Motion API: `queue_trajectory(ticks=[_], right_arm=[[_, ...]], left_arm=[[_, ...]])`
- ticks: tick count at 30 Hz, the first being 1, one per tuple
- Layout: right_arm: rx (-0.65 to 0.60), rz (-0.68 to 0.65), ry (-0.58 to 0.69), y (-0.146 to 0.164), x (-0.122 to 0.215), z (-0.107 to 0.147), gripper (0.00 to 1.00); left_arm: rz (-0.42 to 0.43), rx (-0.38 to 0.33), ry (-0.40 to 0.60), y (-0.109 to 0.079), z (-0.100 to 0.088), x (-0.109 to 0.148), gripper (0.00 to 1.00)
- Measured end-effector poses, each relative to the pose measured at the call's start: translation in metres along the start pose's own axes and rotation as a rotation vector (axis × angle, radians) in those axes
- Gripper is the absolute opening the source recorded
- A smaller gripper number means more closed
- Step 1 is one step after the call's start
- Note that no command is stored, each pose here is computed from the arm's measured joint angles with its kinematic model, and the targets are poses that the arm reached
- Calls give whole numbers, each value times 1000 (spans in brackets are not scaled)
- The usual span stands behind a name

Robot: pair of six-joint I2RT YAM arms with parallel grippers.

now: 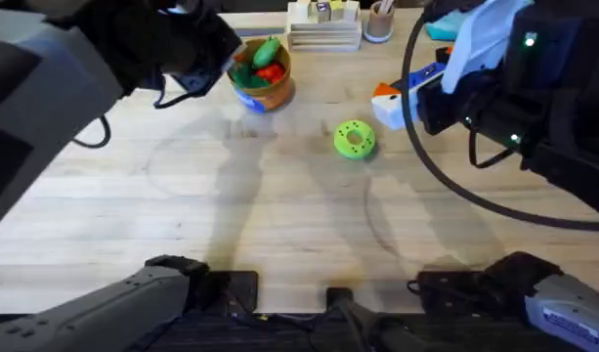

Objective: Pick up the gripper from the table and insert it into the empty holder that is missing its gripper. Then pick up a screw, insert it into the mounting hole, and use the screwdriver to tighten it. Finally, clean up the table by picking up the vegetable and placing it into the bucket.

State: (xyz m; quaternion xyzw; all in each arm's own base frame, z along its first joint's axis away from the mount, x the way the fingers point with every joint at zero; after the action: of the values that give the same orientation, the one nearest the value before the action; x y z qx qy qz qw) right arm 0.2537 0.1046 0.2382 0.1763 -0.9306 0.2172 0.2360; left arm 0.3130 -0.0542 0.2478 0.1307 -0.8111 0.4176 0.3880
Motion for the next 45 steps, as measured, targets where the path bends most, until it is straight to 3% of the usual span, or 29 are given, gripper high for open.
queue_trajectory(ticks=[6, 8, 10, 13, 14, 20, 27, 32, 38, 41, 45], right_arm=[[1, -3, 9, 1, 0, 2, 992], [1, -3, 10, 1, 0, 2, 992], [2, -4, 13, 1, 0, 2, 991], [3, -6, 21, 1, 0, 4, 991], [4, -7, 24, 1, 0, 4, 992], [12, -23, 76, 4, 0, 14, 991], [-33, -41, 153, 8, 3, 27, 991], [-139, -51, 181, 8, 21, 33, 992], [-192, -62, 196, 1, 61, 28, 991], [-216, -63, 215, -3, 85, 25, 992], [-252, -69, 270, -7, 111, 26, 991]], left_arm=[[79, -47, -9, -20, 2, -19, 19], [86, -55, -13, -23, 1, -27, 192], [88, -59, -15, -24, 0, -35, 426], [73, -59, -6, -23, 1, -47, 907], [67, -59, -2, -22, 2, -50, 968], [45, -99, 14, -19, 5, -63, 992], [98, -246, -2, -26, 2, -43, 992], [165, -471, -7, -30, 6, -1, 993], [168, -779, 59, -13, 30, 45, 992], [151, -887, 93, 0, 38, 62, 992], [145, -981, 106, 12, 43, 79, 993]])
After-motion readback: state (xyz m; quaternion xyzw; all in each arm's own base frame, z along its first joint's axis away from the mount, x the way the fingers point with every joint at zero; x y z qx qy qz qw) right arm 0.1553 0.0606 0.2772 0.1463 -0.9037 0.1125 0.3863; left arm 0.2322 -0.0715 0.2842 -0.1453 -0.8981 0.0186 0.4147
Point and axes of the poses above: each hand's point on the last joint's axis, 136 mm out from that joint toward the fingers, its own x axis back along the fingers, its own y axis along the line the jaws close on, z = x × y, the point moved 7 cm from there along x, back along the fingers, and after that the axes turned 7 degrees about x, right-handed, at the moved point
